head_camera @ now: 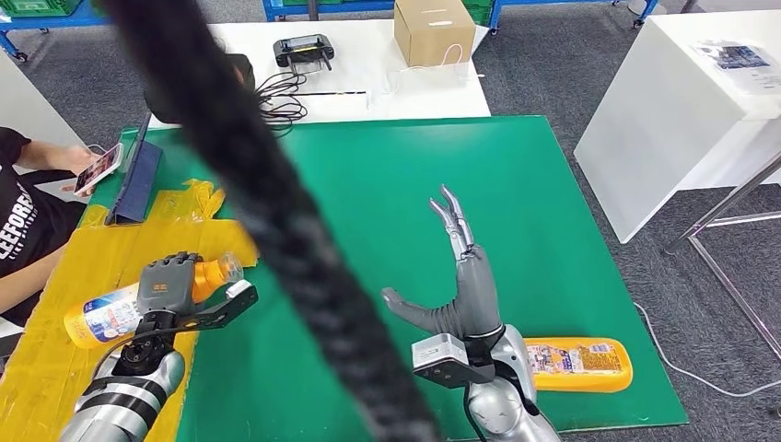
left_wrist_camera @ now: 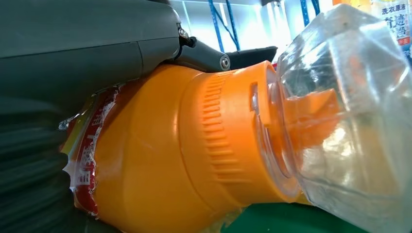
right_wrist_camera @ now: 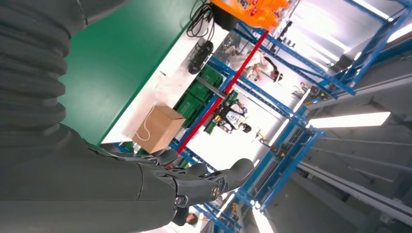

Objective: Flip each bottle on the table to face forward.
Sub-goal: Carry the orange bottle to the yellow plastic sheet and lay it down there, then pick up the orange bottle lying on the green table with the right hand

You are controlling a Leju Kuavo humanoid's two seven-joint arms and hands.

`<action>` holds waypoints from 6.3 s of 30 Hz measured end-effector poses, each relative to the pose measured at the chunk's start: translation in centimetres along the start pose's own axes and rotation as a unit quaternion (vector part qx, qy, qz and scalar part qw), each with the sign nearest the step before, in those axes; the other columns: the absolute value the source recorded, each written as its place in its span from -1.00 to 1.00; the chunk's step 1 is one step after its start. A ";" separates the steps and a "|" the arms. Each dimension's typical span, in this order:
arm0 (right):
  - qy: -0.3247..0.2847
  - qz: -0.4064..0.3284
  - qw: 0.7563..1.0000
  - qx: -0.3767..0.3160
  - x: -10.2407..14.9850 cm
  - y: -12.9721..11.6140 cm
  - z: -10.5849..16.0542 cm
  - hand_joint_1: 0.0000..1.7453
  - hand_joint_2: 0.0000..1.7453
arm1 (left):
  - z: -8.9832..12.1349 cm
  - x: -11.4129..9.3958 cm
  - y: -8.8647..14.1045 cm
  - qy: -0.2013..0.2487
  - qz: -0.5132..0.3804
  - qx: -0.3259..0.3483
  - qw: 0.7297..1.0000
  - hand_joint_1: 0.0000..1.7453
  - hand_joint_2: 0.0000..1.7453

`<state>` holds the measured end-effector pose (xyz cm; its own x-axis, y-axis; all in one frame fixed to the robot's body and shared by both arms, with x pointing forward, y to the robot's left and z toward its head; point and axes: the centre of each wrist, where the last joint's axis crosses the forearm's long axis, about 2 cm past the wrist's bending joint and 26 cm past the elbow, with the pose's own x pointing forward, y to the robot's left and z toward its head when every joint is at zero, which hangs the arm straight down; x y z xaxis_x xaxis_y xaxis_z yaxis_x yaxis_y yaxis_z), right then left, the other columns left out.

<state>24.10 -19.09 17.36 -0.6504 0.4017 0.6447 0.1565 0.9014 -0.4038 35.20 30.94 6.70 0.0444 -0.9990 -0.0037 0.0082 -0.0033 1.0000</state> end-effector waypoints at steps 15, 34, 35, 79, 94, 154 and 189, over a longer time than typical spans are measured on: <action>0.004 -0.005 1.000 0.019 -0.4 0.7 -0.1 -1.00 1.00 | 0.0 -0.5 -1.3 0.022 0.042 0.001 0.999 -1.00 1.00; 0.008 -0.002 1.000 0.022 -0.6 0.8 0.1 -1.00 1.00 | 0.5 -0.5 -1.7 0.030 0.063 0.015 0.997 -1.00 1.00; 0.008 -0.002 1.000 0.022 -0.6 0.8 0.1 -1.00 1.00 | 0.6 -0.4 -1.7 0.028 0.063 0.020 0.997 -1.00 1.00; 0.064 0.294 0.900 0.317 -4.9 -12.6 10.7 -1.00 1.00 | 11.1 8.1 4.3 -0.153 0.406 0.305 0.848 -1.00 1.00; 0.115 0.382 0.861 0.314 -5.7 -17.2 11.4 -1.00 1.00 | 11.2 9.0 4.2 -0.153 0.447 0.290 0.832 -1.00 1.00; 0.091 0.259 0.860 0.429 -5.4 -17.9 12.2 -1.00 1.00 | 8.7 10.4 4.0 -0.176 0.470 0.281 0.818 -1.00 1.00; 0.252 0.496 0.720 0.415 -9.9 -18.6 13.5 1.00 1.00 | 9.9 10.3 3.5 -0.154 0.470 0.267 0.827 -1.00 1.00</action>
<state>17.65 -41.99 9.70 -0.1396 0.9773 -0.1595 -0.2746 -0.1930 -0.9420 25.77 20.23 10.27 -0.4759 -0.5362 0.6972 -0.3322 0.8436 0.4219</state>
